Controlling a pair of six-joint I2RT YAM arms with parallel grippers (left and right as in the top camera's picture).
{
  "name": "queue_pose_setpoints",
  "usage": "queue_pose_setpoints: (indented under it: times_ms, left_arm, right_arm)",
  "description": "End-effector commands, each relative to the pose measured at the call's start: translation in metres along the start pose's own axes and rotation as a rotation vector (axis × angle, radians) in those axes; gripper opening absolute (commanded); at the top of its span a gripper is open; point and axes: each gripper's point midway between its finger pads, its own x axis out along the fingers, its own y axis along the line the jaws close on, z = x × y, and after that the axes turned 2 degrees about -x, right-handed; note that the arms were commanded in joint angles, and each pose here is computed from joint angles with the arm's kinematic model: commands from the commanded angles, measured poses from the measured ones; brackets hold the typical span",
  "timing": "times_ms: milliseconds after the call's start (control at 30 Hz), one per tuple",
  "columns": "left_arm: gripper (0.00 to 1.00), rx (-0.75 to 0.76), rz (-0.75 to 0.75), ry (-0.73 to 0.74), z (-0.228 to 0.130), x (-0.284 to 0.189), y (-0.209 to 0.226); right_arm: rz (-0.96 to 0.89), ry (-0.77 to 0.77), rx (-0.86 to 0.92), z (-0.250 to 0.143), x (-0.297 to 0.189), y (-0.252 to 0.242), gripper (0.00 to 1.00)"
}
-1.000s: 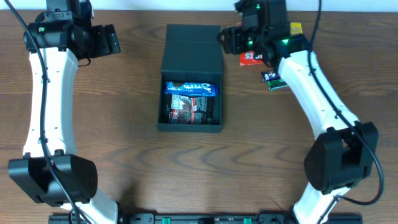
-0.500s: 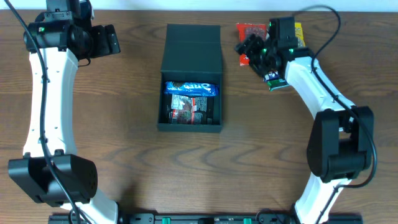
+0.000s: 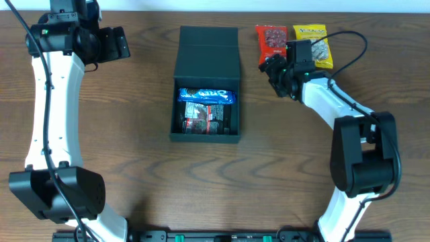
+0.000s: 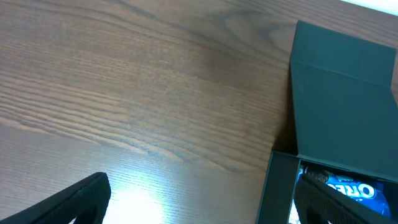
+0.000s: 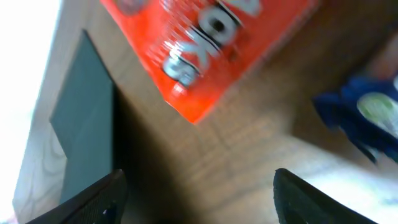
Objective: Pack container
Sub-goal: 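Grasp the red HACKS bag with the right gripper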
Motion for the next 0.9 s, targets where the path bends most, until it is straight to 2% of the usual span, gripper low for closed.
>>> queue_pose_setpoints:
  times_ms: [0, 567, 867]
  left_arm:
    - [0.95, -0.002, -0.003, -0.001, 0.001, 0.000, 0.000]
    - [0.95, 0.001, -0.007, -0.024, 0.007, 0.000, -0.001]
    - [0.95, 0.016, -0.007, -0.027, 0.007, 0.000, -0.001]
  right_arm:
    - [-0.038, -0.071, -0.036, 0.005, 0.007, -0.007, 0.73]
    - [-0.021, -0.061, -0.031, -0.001, 0.040, -0.019, 0.71]
    - [-0.023, -0.124, -0.020, 0.015, 0.047, -0.026, 0.69]
